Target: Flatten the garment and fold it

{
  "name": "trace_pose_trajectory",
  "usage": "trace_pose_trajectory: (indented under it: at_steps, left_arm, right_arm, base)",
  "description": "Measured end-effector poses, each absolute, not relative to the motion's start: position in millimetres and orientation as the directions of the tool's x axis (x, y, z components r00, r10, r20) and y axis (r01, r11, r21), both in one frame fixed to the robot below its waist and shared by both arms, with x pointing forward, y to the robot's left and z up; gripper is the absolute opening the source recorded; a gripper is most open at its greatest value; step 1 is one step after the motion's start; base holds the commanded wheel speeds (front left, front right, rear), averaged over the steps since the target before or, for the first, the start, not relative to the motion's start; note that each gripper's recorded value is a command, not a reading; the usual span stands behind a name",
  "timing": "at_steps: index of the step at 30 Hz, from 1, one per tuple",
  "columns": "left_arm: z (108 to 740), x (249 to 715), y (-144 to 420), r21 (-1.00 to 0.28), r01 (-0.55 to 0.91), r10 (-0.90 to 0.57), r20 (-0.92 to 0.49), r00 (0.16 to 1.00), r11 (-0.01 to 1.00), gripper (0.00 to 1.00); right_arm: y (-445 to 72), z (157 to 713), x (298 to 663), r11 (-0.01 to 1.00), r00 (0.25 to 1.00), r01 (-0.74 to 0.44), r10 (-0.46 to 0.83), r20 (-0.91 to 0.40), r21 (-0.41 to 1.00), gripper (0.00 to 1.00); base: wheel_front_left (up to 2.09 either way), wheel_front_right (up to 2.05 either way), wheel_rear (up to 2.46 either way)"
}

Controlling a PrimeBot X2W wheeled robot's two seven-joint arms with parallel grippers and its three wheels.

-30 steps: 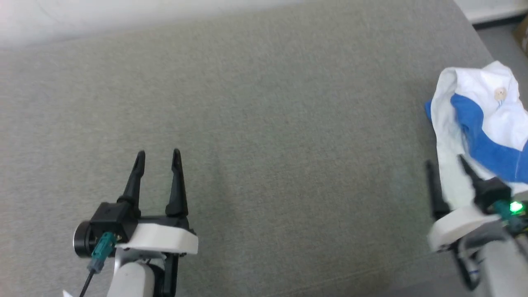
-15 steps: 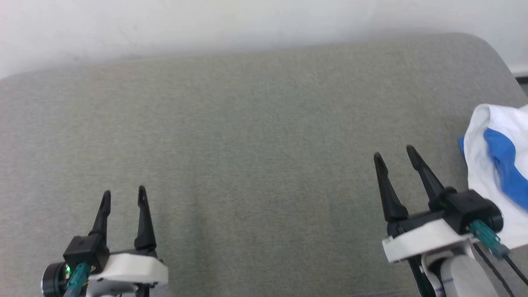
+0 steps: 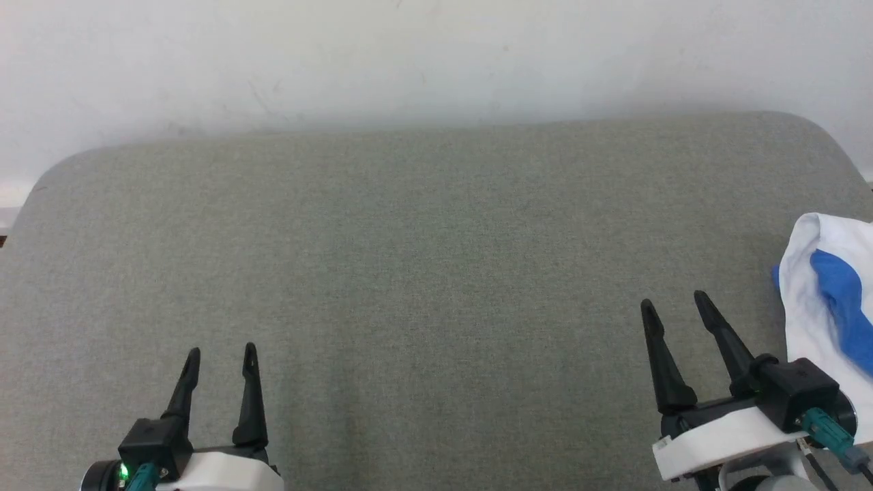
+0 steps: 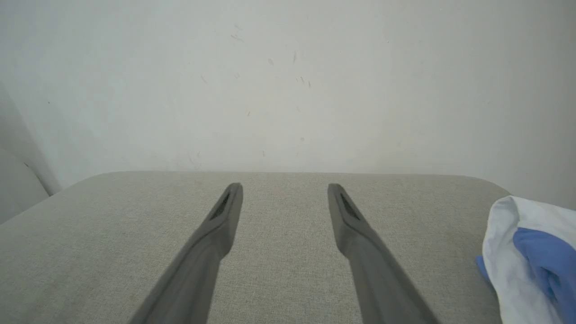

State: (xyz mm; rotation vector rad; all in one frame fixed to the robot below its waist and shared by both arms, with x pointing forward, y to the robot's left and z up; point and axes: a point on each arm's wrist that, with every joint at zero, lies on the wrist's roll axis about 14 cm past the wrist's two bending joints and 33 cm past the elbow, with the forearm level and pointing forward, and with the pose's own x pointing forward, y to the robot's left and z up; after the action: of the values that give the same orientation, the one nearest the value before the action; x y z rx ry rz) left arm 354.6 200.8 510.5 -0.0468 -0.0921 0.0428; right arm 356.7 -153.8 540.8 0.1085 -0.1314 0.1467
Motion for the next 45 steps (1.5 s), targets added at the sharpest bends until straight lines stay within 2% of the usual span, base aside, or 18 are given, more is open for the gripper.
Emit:
trace_pose_trajectory:
  at_steps: [4, 5, 45]
  left_arm:
    - [510.1, 353.4, 197.2, -0.055, -0.031, 0.036, 0.09, 0.995, 0.998, 1.0]
    - [509.0, 353.3, 196.3, -0.057, -0.027, 0.031, 0.087, 0.996, 0.998, 0.0]
    - [507.3, 354.9, 192.5, -0.035, -0.019, 0.021, 0.046, 0.999, 0.999, 0.0]
  right_arm:
    - [-152.0, 539.4, 355.1, 0.982, 0.981, -0.157, 0.143, 0.131, 0.103, 1.0]
    - [-151.1, 538.9, 354.8, 0.982, 0.981, -0.16, 0.146, 0.129, 0.104, 0.0]
    - [-153.0, 533.2, 357.1, 0.986, 0.985, -0.153, 0.147, 0.088, 0.07, 0.0]
  base:
    - [0.0, 0.0, 0.0]
    - [0.0, 0.0, 0.0]
    - [0.0, 0.0, 0.0]
